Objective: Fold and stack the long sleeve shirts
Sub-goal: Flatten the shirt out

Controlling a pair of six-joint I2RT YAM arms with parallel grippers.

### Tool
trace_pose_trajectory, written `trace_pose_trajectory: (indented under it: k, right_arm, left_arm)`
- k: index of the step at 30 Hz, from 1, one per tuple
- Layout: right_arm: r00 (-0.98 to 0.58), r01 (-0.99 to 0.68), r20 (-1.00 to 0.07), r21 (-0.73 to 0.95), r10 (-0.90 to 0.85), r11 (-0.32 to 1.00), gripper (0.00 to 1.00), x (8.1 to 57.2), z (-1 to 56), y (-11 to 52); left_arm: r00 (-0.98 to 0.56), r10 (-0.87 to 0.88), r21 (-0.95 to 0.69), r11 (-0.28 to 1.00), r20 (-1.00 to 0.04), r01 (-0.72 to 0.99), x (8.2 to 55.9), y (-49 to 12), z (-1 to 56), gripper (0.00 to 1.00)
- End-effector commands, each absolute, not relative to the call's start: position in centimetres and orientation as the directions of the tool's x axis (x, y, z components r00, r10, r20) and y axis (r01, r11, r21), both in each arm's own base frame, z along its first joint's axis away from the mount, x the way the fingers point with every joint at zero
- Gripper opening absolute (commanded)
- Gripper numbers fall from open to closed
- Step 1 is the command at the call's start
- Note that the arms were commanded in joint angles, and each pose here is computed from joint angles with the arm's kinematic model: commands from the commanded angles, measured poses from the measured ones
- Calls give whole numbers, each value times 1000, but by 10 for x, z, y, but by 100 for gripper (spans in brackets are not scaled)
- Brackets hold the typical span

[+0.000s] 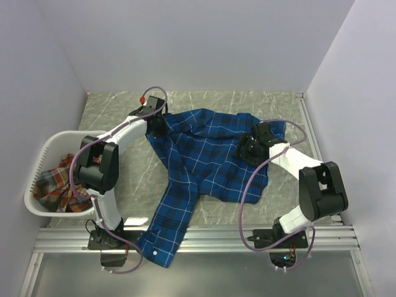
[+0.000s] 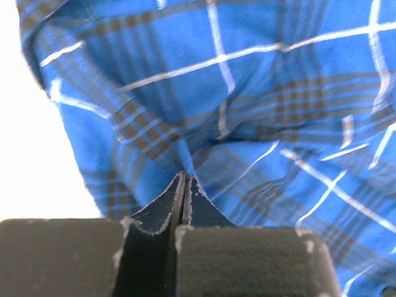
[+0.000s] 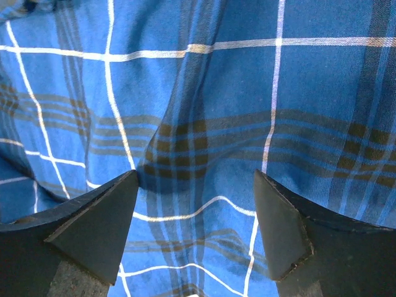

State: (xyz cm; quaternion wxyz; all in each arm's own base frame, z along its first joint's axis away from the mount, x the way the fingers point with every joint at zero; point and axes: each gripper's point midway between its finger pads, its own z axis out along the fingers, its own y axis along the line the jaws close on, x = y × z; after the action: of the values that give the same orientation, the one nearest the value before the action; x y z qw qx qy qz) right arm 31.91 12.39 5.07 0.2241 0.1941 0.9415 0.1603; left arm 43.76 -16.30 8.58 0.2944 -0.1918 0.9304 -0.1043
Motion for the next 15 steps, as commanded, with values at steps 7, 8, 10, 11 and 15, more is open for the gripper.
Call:
trace_pose_trajectory:
  k: [7,8,10,11,15]
  right_arm:
    - [-782,408,-316,393,538,824,80,333,31,111]
    - [-773,426,-309,395,554,814,80,334,29,106]
    - [-759,455,-291,402,582,794,80,338,25,104]
    - [-751,473,-282,401,597,785,80,341,21,101]
    - [-698,527,-292,409,654,745,80,368,24,90]
  left_arm:
    - [-693,-444,-300,896,-568,-328,396,-103,118,1]
    - [-679,-454,-316,891,-577,-327,392,-97,126,1]
    - [-674,-461,-307,888,-578,-343,378,-82,124,0]
    - [-676,-462,-303,887,-573,-349,373,-79,122,1]
    - [-695,-484,-315,875,-531,-368,349,-72,103,1]
